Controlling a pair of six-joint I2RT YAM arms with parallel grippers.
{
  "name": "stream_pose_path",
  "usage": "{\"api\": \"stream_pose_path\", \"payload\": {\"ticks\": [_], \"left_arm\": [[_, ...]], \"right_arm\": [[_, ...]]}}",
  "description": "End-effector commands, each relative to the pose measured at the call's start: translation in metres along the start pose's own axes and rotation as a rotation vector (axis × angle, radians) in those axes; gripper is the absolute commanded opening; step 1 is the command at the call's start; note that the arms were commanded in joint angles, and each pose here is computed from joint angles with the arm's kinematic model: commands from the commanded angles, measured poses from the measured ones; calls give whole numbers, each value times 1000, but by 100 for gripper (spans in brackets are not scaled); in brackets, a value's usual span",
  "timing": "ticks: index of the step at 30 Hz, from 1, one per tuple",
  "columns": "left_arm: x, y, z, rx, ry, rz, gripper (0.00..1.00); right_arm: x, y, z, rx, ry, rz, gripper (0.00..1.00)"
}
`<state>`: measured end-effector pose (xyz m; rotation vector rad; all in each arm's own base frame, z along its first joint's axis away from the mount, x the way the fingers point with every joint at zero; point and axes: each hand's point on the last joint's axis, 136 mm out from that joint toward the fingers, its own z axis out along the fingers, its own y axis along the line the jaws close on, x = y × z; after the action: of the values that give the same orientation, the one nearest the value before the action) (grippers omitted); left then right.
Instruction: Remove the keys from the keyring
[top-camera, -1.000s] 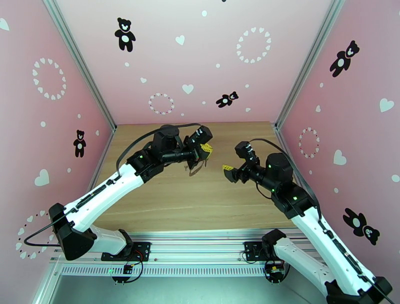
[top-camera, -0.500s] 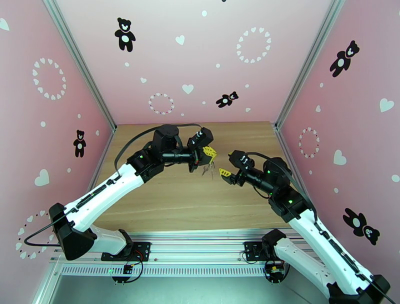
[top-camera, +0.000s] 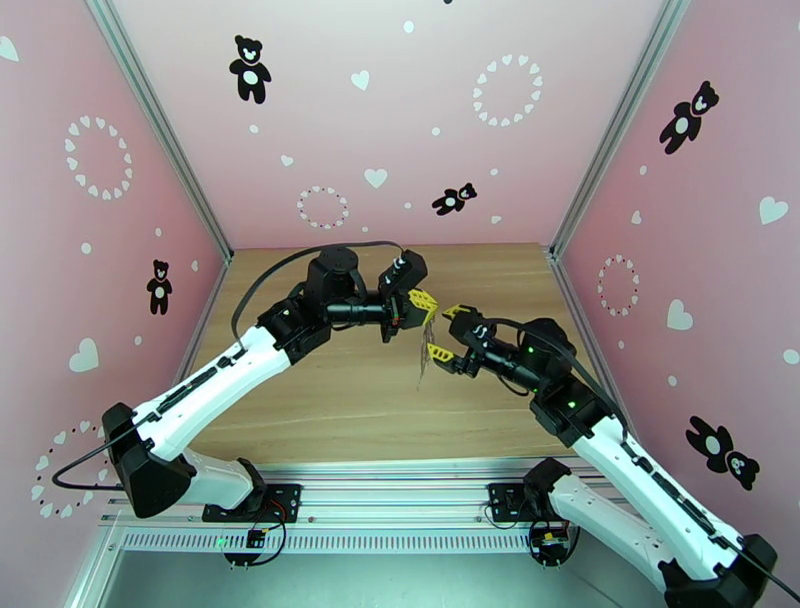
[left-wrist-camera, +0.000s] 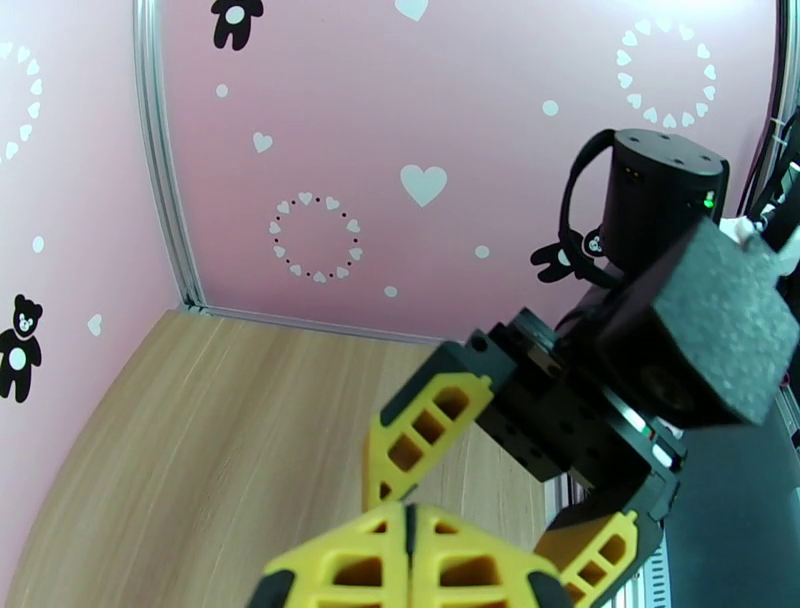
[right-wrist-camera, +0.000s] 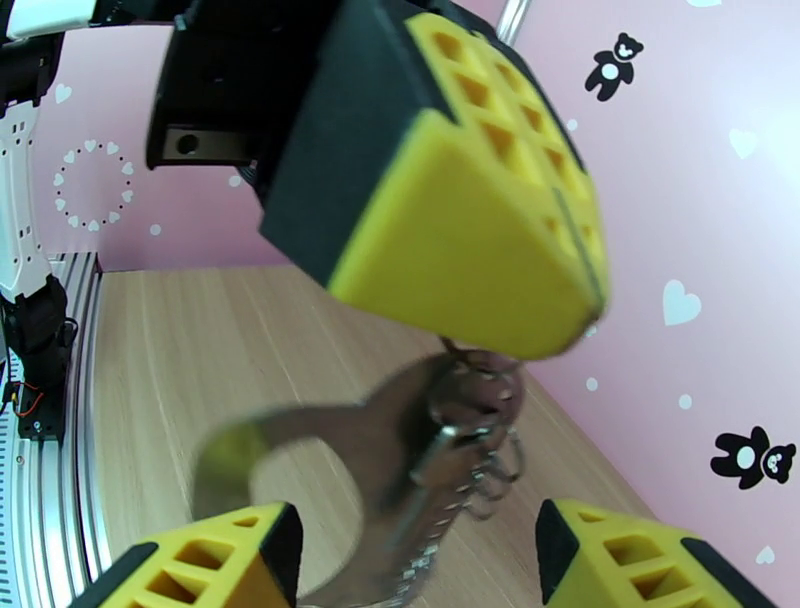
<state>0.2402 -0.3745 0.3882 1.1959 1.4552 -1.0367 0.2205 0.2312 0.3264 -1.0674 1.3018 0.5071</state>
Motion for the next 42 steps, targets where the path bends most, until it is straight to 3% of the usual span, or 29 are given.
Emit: {"api": "stream_pose_path", "payload": {"ticks": [1,19,35,42], "left_arm": [[-18,-2,0,16,-52,7,0],[-18,-4,1,38,-45,0,0],[-19,-5,1,40,-49,-4,0],[-17,-3,-1,18,-43,-1,0]], "right_arm": [[-1,-5,3,30,-6,-19,65],[-15,-21,5,78,6,-65,41],[-19,-25,11,73,14,-57,29],[-24,-29,7,95,5,-64,17]]}}
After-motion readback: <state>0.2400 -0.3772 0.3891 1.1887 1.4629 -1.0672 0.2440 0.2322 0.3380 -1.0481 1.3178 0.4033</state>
